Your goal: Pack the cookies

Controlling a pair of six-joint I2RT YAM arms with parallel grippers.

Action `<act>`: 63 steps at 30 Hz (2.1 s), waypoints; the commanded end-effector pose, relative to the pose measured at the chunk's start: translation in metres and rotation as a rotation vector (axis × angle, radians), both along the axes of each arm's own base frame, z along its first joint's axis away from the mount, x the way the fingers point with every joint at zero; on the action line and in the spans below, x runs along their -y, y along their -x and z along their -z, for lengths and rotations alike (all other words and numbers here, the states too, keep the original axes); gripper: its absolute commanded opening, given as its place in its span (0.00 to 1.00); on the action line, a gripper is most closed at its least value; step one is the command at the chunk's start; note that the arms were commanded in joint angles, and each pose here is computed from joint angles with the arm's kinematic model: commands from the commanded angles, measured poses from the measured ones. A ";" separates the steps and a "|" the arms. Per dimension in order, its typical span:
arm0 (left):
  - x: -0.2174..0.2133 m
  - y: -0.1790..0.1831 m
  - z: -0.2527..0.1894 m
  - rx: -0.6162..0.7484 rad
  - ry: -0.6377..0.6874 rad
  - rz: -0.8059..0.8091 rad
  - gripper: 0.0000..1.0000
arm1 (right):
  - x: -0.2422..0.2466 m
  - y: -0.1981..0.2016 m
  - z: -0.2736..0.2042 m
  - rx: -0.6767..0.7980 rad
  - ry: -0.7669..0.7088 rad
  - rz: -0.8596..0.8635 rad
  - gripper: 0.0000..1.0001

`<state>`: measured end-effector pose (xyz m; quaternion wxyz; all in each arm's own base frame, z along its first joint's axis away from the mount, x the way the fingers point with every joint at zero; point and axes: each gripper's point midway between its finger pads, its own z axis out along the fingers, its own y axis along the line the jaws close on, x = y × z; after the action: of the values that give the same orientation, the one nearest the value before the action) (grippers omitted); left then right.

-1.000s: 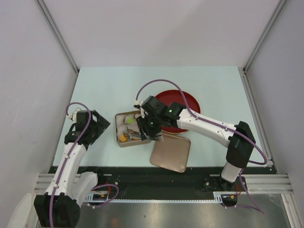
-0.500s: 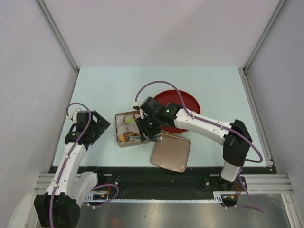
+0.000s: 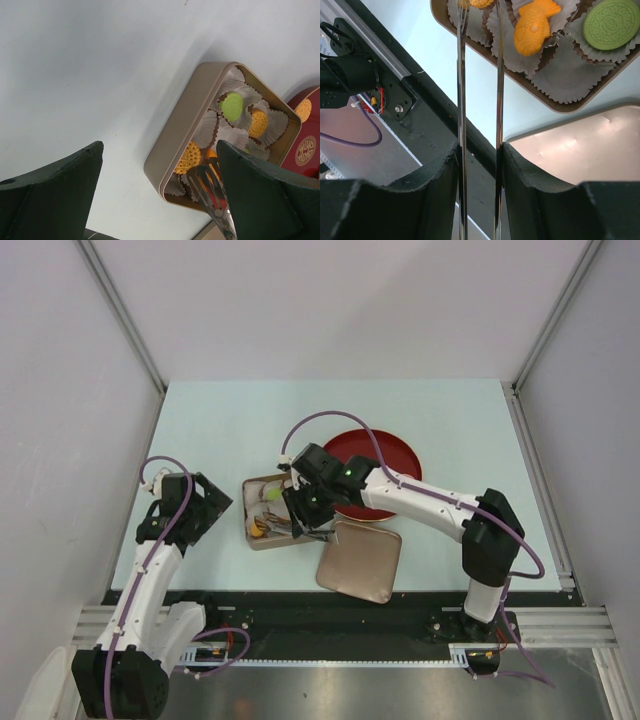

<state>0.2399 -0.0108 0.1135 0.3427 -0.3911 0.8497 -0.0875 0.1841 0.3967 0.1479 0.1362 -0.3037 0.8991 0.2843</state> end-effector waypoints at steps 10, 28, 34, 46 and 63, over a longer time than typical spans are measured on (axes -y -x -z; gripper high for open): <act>-0.001 -0.004 -0.004 0.028 -0.011 0.013 1.00 | -0.019 -0.012 -0.020 -0.003 -0.098 0.005 0.42; -0.002 -0.003 -0.001 0.021 -0.014 0.014 1.00 | -0.036 -0.039 -0.022 0.005 -0.143 0.028 0.40; -0.002 -0.003 -0.001 0.018 -0.018 0.014 1.00 | -0.027 -0.057 -0.054 0.066 -0.197 0.069 0.40; -0.002 -0.005 0.001 0.017 -0.012 0.014 1.00 | -0.002 -0.022 -0.035 0.010 -0.128 0.030 0.40; -0.001 -0.003 0.004 0.008 -0.008 0.013 1.00 | 0.011 -0.002 -0.018 -0.018 -0.083 0.005 0.39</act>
<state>0.2409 -0.0106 0.1106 0.3420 -0.3881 0.8515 -0.0858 0.1885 0.3806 0.1457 0.1234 -0.2825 0.9028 0.3000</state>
